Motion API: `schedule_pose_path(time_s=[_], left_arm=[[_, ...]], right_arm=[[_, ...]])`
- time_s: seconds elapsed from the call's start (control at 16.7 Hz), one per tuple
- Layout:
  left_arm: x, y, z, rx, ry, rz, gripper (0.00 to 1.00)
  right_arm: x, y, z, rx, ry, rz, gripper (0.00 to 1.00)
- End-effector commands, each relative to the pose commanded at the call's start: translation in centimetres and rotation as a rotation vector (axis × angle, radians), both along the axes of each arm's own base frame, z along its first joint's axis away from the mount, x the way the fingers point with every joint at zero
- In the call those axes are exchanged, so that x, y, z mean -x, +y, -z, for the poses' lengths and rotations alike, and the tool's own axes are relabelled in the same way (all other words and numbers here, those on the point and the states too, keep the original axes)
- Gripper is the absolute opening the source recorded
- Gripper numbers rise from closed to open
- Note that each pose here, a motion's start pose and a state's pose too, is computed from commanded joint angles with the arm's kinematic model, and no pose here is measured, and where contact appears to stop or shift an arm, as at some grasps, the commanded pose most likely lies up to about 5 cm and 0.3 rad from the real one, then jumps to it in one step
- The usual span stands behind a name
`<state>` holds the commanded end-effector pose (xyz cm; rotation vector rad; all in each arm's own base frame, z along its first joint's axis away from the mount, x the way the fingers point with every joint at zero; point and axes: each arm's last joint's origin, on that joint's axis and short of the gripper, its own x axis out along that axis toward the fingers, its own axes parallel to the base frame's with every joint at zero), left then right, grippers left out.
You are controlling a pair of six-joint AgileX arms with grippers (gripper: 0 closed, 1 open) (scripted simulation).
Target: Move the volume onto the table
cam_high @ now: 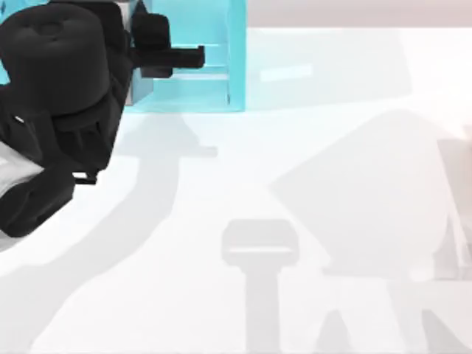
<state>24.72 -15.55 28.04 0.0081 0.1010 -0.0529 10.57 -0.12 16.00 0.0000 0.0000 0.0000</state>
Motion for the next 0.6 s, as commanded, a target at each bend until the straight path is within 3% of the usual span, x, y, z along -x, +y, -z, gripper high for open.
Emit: schedule_pose_path(time_s=[0.36,0.6], left_arm=[[-0.2,-0.1,0.2,0.004,0.005,-0.004,0.00],[-0.2,-2.0,0.4,0.124,0.032,-0.014,0.00]], right_arm=[[0.0,0.0,0.0,0.000,0.000,0.000,1.00],[0.0,0.0,0.0,0.000,0.000,0.000,1.00]])
